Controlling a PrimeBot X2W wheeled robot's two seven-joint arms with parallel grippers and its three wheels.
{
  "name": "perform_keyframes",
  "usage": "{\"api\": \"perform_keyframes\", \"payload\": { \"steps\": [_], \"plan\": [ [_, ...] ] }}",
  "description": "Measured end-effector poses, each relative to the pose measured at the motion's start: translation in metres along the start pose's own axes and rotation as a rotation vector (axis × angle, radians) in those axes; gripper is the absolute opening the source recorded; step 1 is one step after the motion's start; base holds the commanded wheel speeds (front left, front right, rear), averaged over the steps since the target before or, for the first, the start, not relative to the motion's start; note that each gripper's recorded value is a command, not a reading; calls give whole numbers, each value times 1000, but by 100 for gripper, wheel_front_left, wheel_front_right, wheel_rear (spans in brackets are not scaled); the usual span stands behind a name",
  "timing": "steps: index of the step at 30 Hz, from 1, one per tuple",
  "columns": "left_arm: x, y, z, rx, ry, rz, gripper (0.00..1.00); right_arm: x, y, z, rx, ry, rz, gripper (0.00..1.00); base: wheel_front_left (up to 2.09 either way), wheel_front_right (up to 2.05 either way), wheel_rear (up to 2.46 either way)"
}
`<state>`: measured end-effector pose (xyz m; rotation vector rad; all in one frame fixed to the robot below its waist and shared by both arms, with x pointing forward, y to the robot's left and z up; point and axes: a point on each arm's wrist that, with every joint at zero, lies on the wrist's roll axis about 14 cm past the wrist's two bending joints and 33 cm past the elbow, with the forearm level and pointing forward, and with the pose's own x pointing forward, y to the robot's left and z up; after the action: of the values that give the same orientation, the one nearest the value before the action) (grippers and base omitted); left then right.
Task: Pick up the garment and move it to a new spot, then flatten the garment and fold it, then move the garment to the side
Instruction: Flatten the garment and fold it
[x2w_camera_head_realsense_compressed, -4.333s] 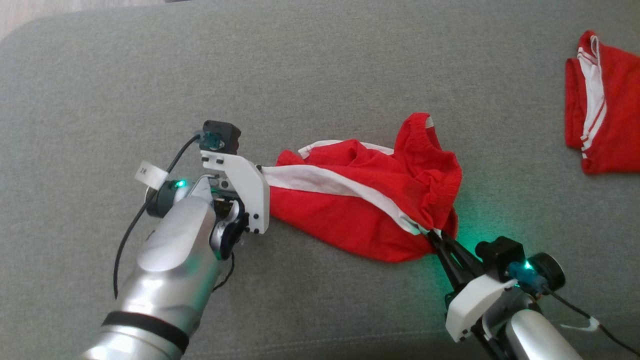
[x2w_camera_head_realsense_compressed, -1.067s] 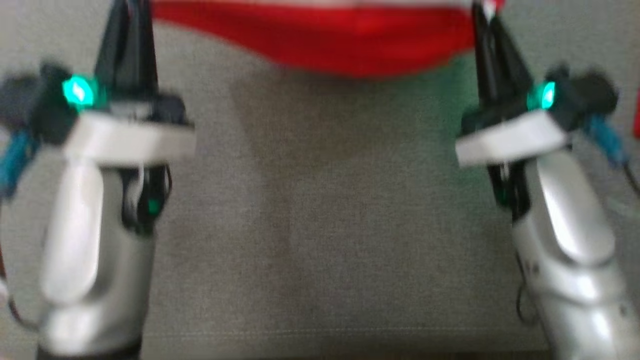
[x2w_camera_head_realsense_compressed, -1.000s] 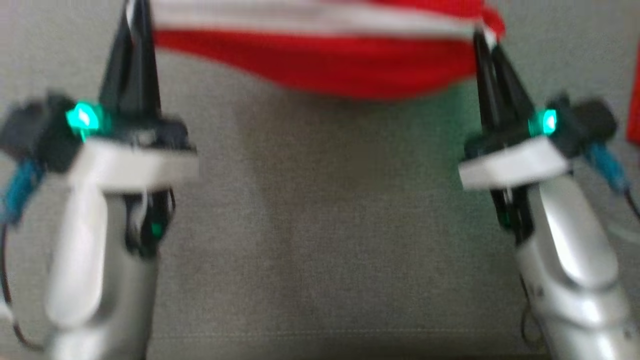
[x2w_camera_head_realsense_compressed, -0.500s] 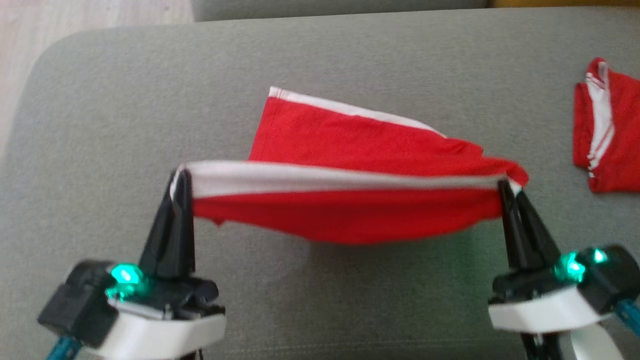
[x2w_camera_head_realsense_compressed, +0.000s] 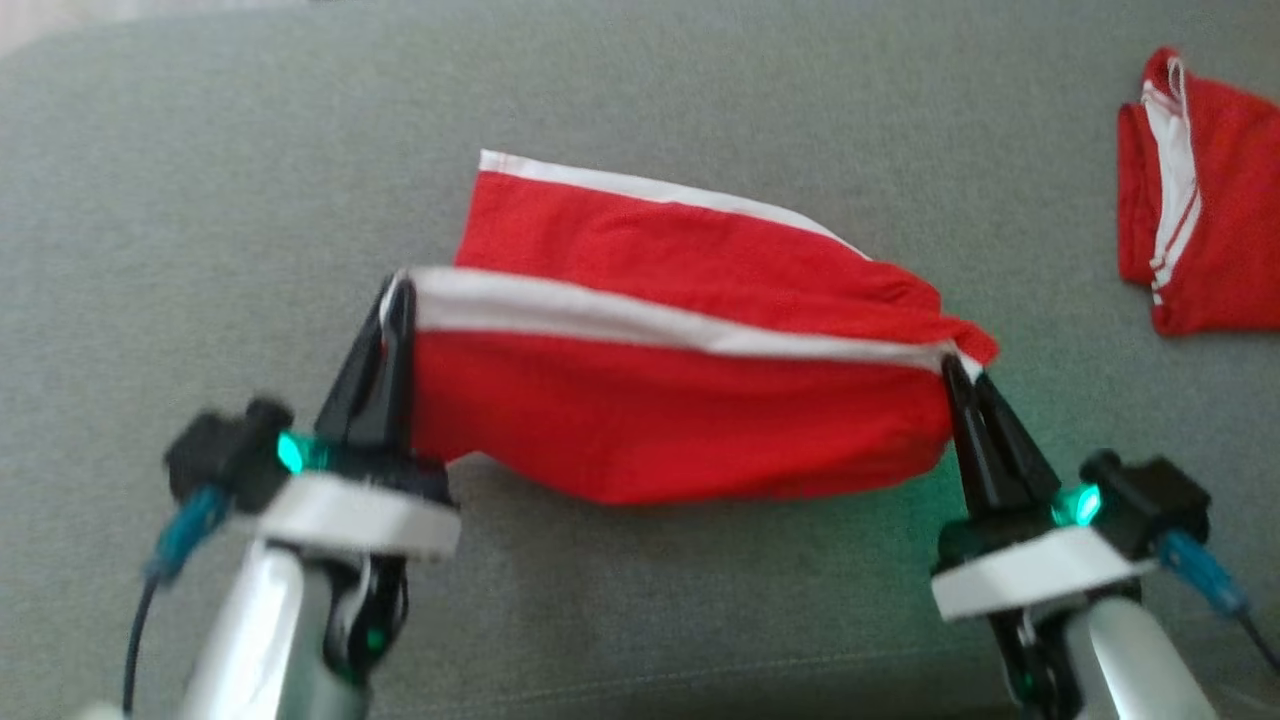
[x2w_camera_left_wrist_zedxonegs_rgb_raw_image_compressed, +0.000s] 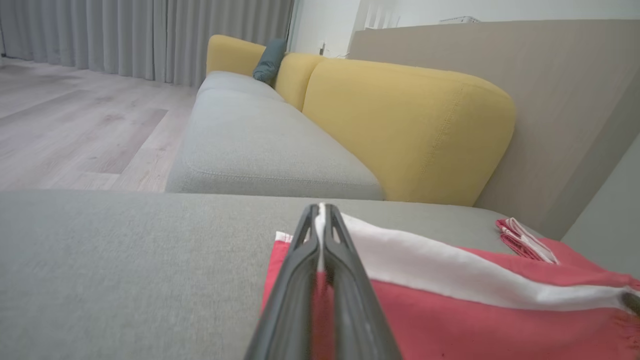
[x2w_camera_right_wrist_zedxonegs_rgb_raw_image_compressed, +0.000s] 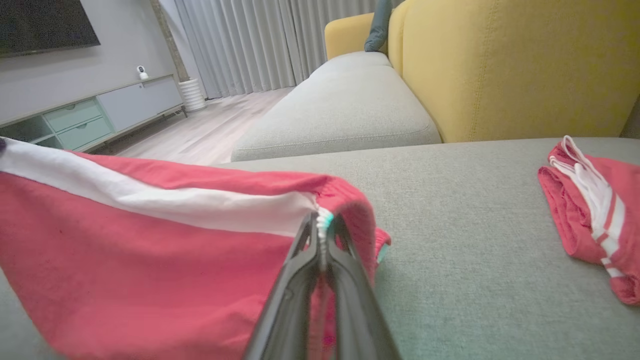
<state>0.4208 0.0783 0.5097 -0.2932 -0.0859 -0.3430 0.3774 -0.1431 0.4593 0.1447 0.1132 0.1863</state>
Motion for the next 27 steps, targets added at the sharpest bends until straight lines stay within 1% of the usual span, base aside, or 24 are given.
{"api": "perform_keyframes", "payload": {
  "steps": [6,11,18,21,23,25,27],
  "plan": [
    [45,8,-33,49,80,-39,0,25,-17,-15,2,37,-48,0,0,0,0],
    [77,13,-55,64,123,-61,0,44,-31,-27,-13,65,-75,0,0,0,0],
    [100,24,-89,92,206,-64,0,62,-42,-44,-14,105,-89,0,0,0,0],
    [108,31,-98,101,225,-54,0,70,-42,-47,-9,111,-82,0,0,0,0],
    [113,33,-99,107,228,-52,0,74,-42,-48,-7,112,-79,8,0,0,0],
    [118,34,-101,120,234,-57,0,76,-42,-49,-3,111,-79,14,0,0,0],
    [120,35,-105,131,251,-59,0,76,-41,-52,-4,122,-74,15,0,0,0]
  ]
}}
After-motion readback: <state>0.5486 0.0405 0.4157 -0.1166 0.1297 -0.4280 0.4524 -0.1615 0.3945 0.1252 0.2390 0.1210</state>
